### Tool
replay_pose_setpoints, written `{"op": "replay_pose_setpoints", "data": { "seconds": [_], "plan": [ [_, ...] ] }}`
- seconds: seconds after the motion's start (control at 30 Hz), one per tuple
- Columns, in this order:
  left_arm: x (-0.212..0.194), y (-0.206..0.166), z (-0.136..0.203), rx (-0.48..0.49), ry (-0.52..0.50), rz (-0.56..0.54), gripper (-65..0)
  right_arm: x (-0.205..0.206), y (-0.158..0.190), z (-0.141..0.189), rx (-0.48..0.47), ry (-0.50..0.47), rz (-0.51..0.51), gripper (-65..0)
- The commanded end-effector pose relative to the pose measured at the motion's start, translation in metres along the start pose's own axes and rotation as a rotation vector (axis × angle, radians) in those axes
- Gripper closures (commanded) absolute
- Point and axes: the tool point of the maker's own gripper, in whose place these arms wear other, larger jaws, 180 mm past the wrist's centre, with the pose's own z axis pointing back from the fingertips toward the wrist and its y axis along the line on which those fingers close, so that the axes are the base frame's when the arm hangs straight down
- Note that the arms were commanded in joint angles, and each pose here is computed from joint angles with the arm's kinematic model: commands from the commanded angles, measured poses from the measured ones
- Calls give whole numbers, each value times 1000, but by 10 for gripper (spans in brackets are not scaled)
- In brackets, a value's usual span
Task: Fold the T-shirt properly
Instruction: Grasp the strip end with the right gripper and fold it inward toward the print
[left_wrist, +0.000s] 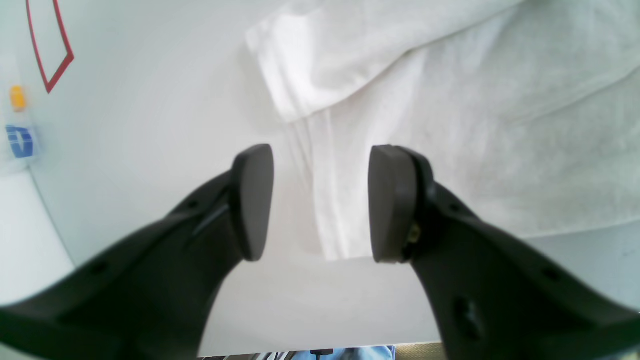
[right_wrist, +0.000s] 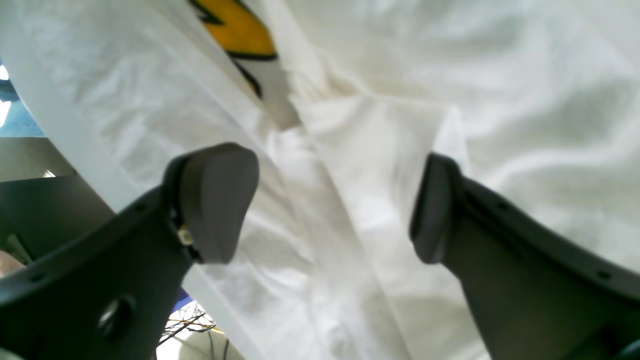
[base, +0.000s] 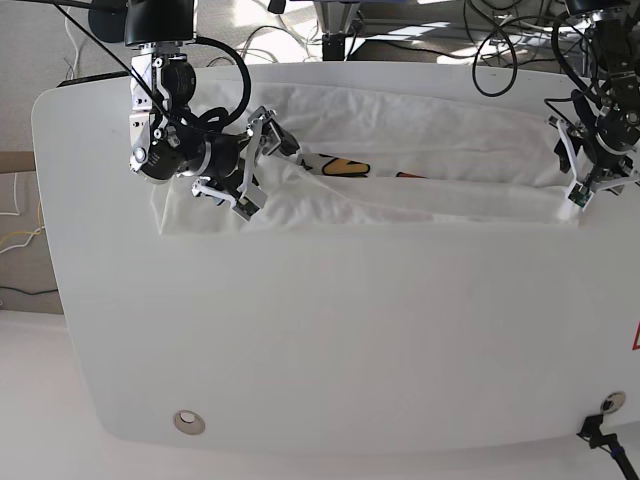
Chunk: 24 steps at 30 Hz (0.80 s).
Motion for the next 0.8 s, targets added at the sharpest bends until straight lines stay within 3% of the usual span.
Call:
{"op": "replay_pose_setpoints", "data": {
  "seconds": [0.0,0.13,0.53,0.67,0.77],
  "plan": [
    [8,11,5,29,-24,-16,-277,20,10,7,8,-57,62,-475],
    [12,0,1,1,-29,-39,-277,22,35,10,66,-70,97,-475],
    [12,2,1,2,-27,-42,-277,-4,105,24,321,-86,19,-475],
    [12,2,1,2,-27,-42,-277,-8,92,29,288,-77,16,-475],
    [12,2,1,2,-27,-42,-277,14,55,42,188,-132,32,-475]
  ]
}}
